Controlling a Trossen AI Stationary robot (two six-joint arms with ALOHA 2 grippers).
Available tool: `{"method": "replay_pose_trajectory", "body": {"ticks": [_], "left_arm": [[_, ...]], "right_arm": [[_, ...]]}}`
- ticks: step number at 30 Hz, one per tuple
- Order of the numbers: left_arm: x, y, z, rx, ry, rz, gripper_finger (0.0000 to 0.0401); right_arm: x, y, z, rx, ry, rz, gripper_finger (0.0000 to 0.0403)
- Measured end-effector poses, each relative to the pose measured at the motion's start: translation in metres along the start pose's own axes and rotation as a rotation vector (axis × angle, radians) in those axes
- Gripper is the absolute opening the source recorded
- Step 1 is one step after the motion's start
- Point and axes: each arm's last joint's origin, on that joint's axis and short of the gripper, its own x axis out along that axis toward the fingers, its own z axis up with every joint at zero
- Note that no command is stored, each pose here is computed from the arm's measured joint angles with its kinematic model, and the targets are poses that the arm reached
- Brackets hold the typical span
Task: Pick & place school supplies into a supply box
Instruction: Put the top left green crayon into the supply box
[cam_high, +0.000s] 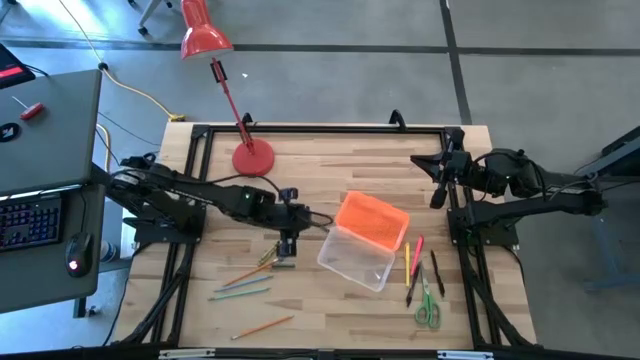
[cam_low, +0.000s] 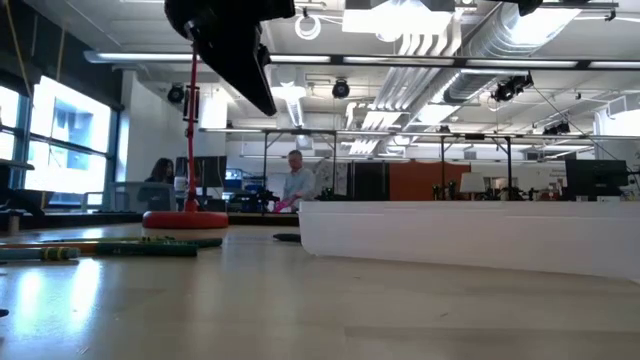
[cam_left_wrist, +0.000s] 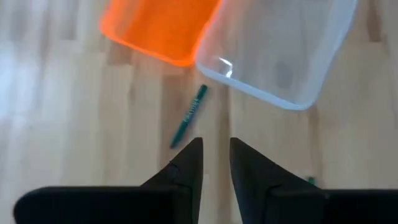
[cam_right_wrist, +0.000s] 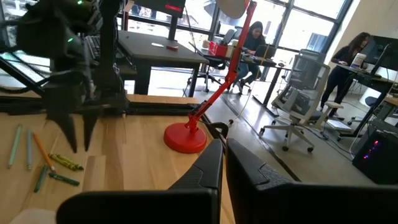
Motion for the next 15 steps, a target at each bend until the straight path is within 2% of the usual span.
{"method": "replay_pose_trajectory", "body": {"ticks": [5,11,15], "left_arm": [[-0.020,0.021,-0.004,0.059,-0.004,0.032,0.0103],[-0.048,0.056,-0.020,0.022,-0.007,0.085,0.0102],[-0.041,0.071,-0.041,-0.008,-0.129,0.001,0.0101]], "right_arm": [[0.000,0.000,0.000,0.000,-0.001,0.000,0.0000],[0.000,0.000,0.002,0.007,-0.020,0.000,0.0000],[0.000,-0.001,0.005,0.014,-0.051,-0.001,0.0000]]}}
